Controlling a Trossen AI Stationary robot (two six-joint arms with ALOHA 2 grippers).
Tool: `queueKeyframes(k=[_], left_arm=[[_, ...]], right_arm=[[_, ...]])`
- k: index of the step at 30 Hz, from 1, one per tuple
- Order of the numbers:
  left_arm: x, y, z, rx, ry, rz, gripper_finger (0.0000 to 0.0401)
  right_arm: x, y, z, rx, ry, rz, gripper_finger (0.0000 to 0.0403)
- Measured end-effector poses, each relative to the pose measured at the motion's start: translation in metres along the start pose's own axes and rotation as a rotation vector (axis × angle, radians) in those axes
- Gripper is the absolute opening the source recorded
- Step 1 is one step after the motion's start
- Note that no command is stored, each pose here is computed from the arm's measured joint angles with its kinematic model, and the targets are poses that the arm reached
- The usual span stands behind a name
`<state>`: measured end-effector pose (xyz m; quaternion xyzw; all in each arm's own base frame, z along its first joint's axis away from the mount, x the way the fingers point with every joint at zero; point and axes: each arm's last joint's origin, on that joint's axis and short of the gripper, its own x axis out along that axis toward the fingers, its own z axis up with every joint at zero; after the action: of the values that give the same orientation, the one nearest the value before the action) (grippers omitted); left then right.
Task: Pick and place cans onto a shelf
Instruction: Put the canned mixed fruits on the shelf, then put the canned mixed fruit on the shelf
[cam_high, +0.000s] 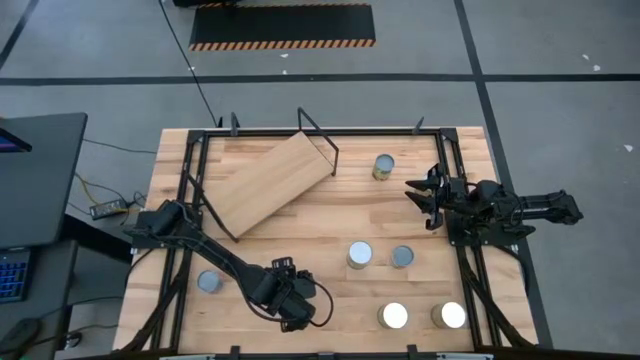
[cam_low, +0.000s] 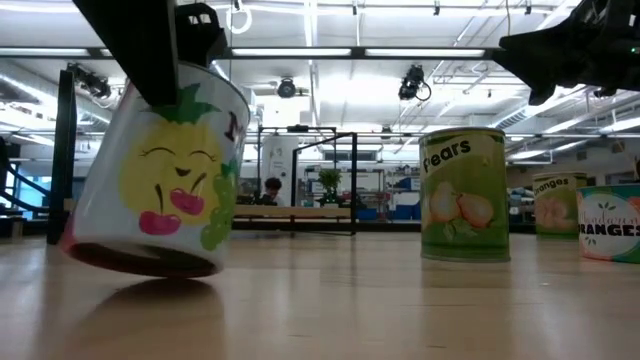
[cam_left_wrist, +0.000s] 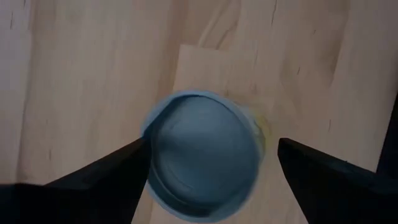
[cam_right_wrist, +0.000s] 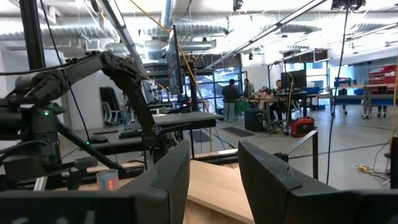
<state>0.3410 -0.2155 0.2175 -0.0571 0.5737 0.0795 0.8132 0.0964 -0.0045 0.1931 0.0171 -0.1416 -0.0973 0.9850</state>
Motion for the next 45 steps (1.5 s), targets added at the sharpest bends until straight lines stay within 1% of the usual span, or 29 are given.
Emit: queueKeyframes(k=[8, 13, 18, 23, 26, 34, 38, 40, 42, 43, 45], left_arm=[[0.0, -0.001, 0.001, -0.013, -0.009, -0.015, 0.0357], [-0.008, -0.003, 0.005, -0.017, -0.011, -0.043, 0.0357], [-0.012, -0.003, 0.004, -0.011, 0.012, -0.034, 0.0357], [-0.021, -0.002, 0.006, -0.052, 0.057, -0.043, 0.0357], [-0.024, -0.002, 0.003, -0.048, 0.075, -0.032, 0.0357], [-0.024, -0.002, 0.005, -0.174, 0.058, -0.025, 0.0357], [-0.022, -0.003, 0.006, -0.181, 0.035, -0.025, 0.0357], [-0.02, -0.003, 0.006, -0.188, 0.006, -0.008, 0.0357], [-0.02, -0.004, 0.008, -0.178, -0.024, -0.007, 0.0353], [-0.02, -0.004, 0.008, -0.156, -0.03, -0.011, 0.0347], [-0.02, -0.004, 0.008, -0.126, -0.027, -0.007, 0.0324]], right_arm=[[0.0, 0.0, 0.0, 0.0, 0.0, 0.0, 0.0144], [0.0, 0.0, 0.0, 0.0, 0.0, 0.0, 0.0144], [0.0, 0.0, 0.0, 0.0, 0.0, 0.0, 0.0144], [0.0, 0.0, 0.0, 0.0, 0.0, 0.0, 0.0144], [0.0, 0.0, 0.0, -0.001, 0.0, 0.0, 0.0144], [0.0, 0.0, 0.0, -0.002, 0.0, 0.0, 0.0144], [0.0, 0.0, 0.0, -0.003, 0.0, 0.0, 0.0144], [0.0, 0.0, 0.0, -0.003, 0.0, 0.0, 0.0144], [0.0, 0.0, 0.0, -0.003, 0.0, 0.0, 0.0144], [0.0, 0.0, 0.0, -0.003, 0.0, 0.0, 0.0144], [0.0, 0.0, 0.0, 0.0, -0.001, 0.0, 0.0144]])
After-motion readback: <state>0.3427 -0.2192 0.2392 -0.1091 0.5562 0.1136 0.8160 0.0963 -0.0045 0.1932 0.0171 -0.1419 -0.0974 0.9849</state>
